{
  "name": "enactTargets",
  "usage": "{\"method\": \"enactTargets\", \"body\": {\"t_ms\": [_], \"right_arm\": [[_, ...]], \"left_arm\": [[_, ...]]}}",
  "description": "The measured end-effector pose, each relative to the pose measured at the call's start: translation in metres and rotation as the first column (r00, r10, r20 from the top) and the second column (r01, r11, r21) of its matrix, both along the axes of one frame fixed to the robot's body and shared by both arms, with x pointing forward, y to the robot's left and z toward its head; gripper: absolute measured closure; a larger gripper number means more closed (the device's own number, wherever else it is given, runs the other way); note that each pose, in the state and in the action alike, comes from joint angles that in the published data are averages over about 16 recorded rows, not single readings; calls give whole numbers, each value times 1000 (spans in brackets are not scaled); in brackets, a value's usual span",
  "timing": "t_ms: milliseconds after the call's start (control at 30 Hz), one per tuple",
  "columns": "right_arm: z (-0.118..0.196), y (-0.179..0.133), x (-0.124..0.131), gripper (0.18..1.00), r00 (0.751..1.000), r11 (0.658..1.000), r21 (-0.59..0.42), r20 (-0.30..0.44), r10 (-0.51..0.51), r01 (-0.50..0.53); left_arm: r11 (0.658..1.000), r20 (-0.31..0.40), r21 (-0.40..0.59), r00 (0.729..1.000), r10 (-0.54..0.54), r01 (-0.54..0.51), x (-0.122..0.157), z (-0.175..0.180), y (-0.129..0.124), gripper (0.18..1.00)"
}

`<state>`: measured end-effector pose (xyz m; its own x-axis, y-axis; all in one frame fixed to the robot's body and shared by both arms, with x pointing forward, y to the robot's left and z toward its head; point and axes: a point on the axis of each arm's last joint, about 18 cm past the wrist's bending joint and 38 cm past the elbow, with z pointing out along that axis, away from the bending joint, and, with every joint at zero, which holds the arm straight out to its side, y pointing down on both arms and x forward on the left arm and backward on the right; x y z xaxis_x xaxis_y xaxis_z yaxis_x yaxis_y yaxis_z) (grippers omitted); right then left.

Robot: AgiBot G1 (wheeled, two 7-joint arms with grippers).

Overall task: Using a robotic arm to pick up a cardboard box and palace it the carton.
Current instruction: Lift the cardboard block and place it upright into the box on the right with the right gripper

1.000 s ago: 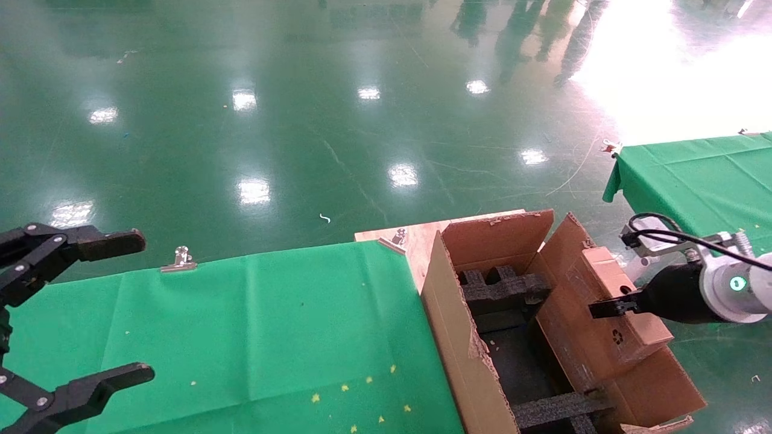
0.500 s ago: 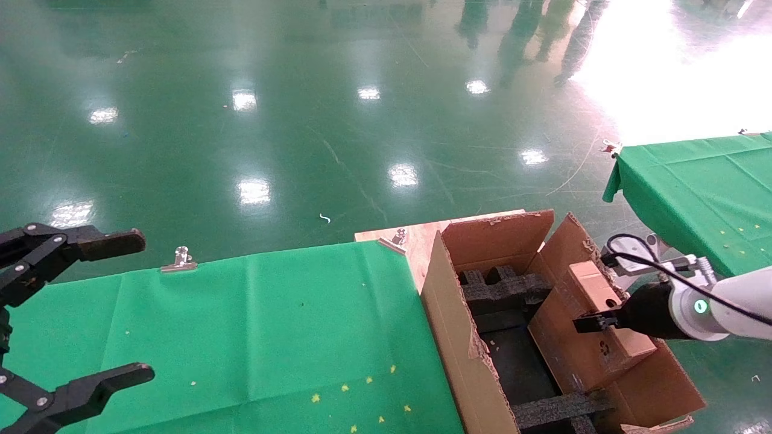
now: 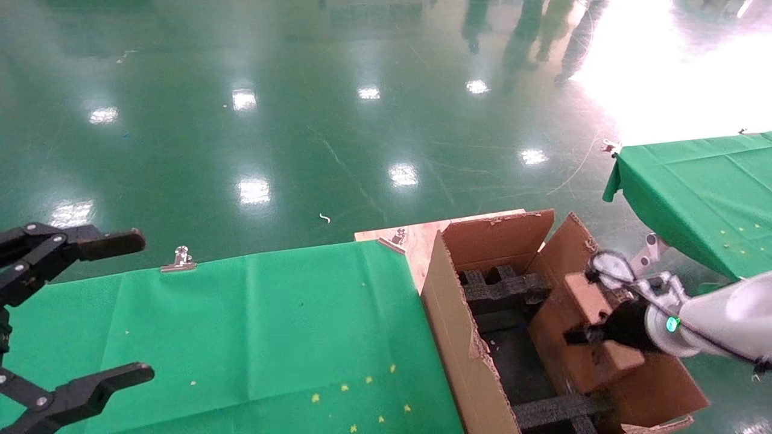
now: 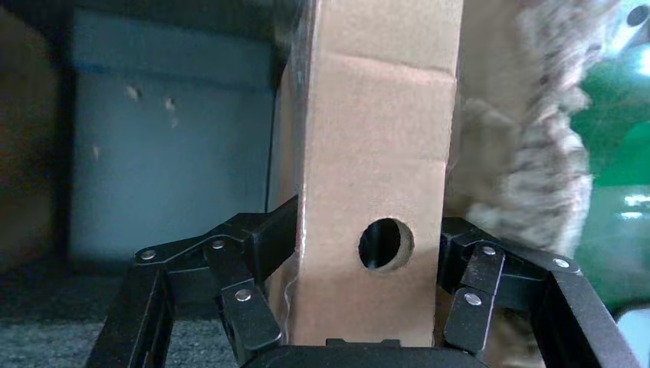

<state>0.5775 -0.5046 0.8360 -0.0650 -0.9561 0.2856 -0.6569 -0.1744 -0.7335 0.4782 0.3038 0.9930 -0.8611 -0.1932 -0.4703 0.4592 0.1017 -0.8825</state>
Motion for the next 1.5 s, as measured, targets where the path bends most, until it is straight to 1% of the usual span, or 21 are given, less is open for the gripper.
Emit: {"method": "enactTargets", "body": {"t_ms": [433,733,1067,1267,1500], "right_arm": [[-24,6,8,850,1000,998,-55,-3,-31,31],[-43,13,12,851,999,996,-83,-10,-34,33],[-50,17,13,847,1000,995,-93,-12,-29,28],[-50,16,14,821,1000,995,-93,-11,-30,28],[-48,14,15,749,999,996,-86,-6,-32,31]], "left_arm": [[1000,0,0,1000,0,0,0,0,0,184],[1000,0,0,1000,0,0,0,0,0,184],[1000,0,-1,1000,0,0,0,0,0,184],[1000,0,-1,1000,0,0,0,0,0,184],[1000,0,-1,1000,0,0,0,0,0,184]]}}
